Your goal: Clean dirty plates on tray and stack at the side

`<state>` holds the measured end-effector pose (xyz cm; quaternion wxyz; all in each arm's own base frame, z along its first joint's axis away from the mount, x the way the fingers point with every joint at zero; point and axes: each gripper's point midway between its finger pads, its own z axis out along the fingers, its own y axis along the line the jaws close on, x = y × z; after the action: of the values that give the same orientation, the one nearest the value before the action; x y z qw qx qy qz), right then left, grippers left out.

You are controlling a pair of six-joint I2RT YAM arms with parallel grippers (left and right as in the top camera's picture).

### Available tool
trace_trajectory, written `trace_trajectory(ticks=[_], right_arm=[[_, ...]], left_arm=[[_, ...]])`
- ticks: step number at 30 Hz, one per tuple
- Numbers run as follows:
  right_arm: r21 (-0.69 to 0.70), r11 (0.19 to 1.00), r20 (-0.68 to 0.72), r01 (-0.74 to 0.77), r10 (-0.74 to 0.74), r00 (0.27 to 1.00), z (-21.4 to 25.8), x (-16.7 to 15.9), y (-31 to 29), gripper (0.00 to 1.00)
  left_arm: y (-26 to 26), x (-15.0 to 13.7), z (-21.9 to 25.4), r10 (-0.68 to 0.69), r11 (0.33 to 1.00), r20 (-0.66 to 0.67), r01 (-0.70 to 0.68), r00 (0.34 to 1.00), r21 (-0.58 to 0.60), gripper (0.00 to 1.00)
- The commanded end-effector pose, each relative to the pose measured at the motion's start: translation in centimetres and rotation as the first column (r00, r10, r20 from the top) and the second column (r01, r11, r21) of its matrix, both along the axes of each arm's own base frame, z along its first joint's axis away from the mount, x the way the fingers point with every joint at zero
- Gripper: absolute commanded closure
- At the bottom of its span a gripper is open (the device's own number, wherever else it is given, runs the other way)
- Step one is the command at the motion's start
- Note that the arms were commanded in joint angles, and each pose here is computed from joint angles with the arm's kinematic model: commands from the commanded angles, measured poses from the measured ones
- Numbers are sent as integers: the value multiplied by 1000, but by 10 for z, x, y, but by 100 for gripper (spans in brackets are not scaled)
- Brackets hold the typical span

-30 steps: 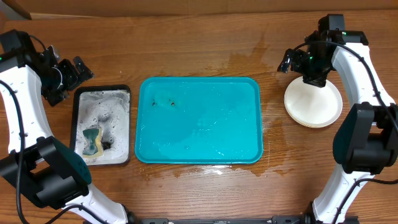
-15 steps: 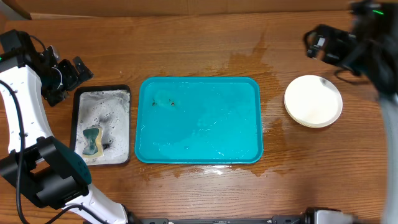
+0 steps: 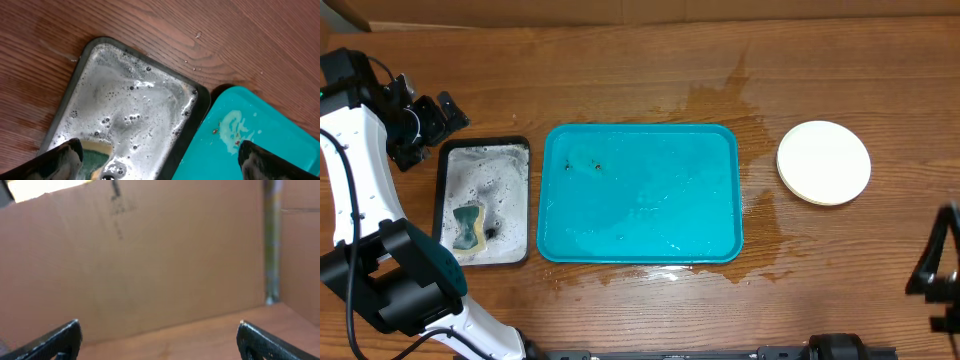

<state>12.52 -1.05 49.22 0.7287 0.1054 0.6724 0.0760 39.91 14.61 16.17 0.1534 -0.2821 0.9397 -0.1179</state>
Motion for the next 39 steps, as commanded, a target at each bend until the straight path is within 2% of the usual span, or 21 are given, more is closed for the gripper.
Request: trace_trajectory(ticks=[1, 12, 22, 39], right_arm=[[1, 997, -27, 83, -83, 996, -51, 17, -13, 0], [-12, 1000, 139, -20, 22, 990, -146, 72, 5, 0], [-7, 999, 58, -32, 32, 998, -229, 103, 6, 0], [-3, 999, 29, -41, 41, 999, -269, 113, 7, 0]], left_arm=[[0, 4, 8, -3, 1000, 22, 2, 1000, 14, 0], [0, 4, 8, -3, 1000, 22, 3, 1000, 14, 0], [0, 4, 8, -3, 1000, 22, 2, 1000, 14, 0], [0, 4, 8, -3, 1000, 22, 3, 1000, 14, 0]])
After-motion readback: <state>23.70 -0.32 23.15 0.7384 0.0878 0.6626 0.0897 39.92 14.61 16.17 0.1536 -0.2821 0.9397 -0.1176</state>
